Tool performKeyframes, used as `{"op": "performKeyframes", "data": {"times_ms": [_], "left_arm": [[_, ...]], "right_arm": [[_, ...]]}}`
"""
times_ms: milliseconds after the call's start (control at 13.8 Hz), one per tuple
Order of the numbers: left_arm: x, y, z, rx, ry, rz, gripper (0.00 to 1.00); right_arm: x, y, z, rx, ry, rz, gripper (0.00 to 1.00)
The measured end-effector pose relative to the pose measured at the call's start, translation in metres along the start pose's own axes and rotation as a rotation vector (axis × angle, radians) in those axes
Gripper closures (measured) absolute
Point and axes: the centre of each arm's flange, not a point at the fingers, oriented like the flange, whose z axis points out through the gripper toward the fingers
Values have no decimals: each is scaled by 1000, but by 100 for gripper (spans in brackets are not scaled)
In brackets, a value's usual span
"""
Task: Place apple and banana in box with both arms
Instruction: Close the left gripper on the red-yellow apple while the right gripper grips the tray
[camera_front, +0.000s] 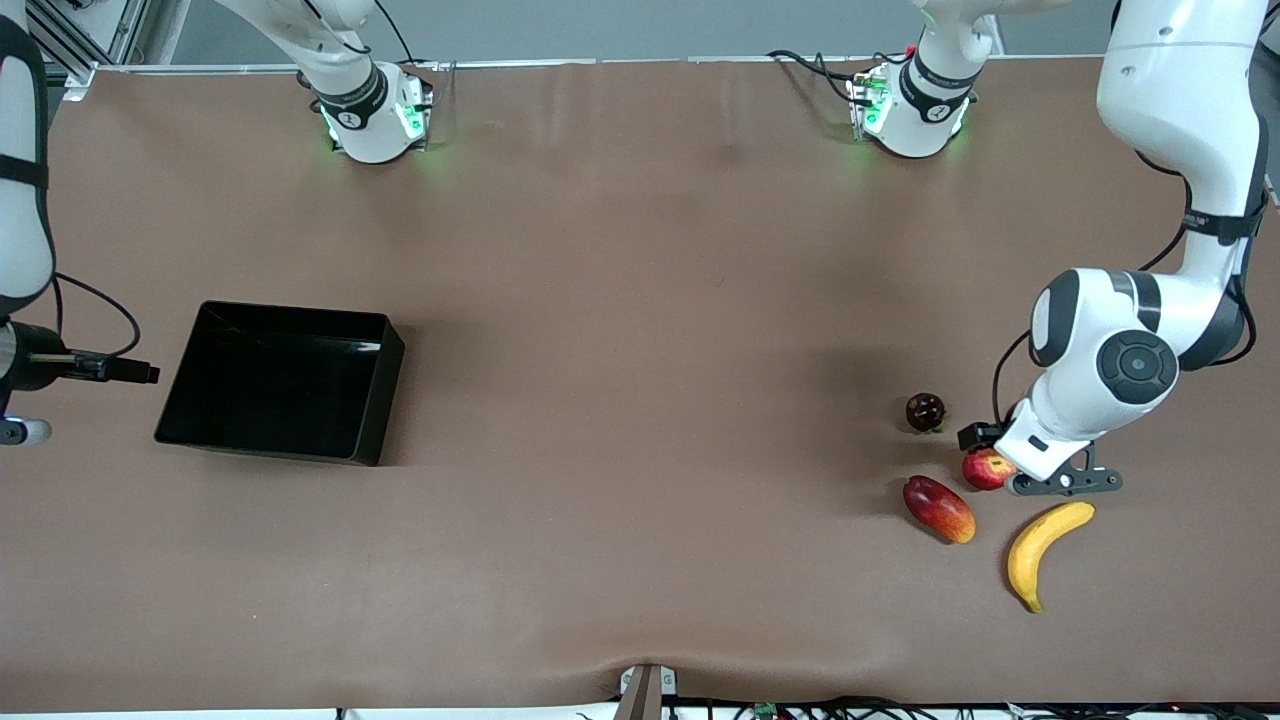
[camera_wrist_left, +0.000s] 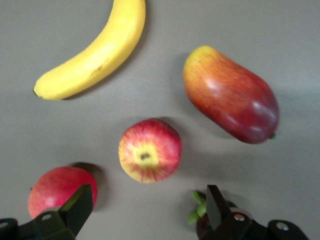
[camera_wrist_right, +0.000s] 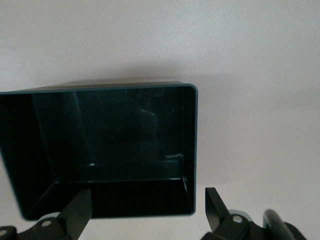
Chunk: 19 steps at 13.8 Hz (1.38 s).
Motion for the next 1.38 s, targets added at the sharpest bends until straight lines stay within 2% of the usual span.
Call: {"op": "performKeyframes", "data": {"times_ms": [724,797,1231,1376], "left_arm": [[14,-3,37,-11,14,-3,0],[14,-2,40,-12,13,-2,0],[15,1,50,-30,21,-11,0],[15,2,55,-34,26,-10,0]], "right_arm": [[-15,61,133,26,-5,-5,0],[-15,65,140,29,-10,-7,6],[-17,64,160,38,-33,-10,77],[-18,62,162,43,-34,-10,95]]}}
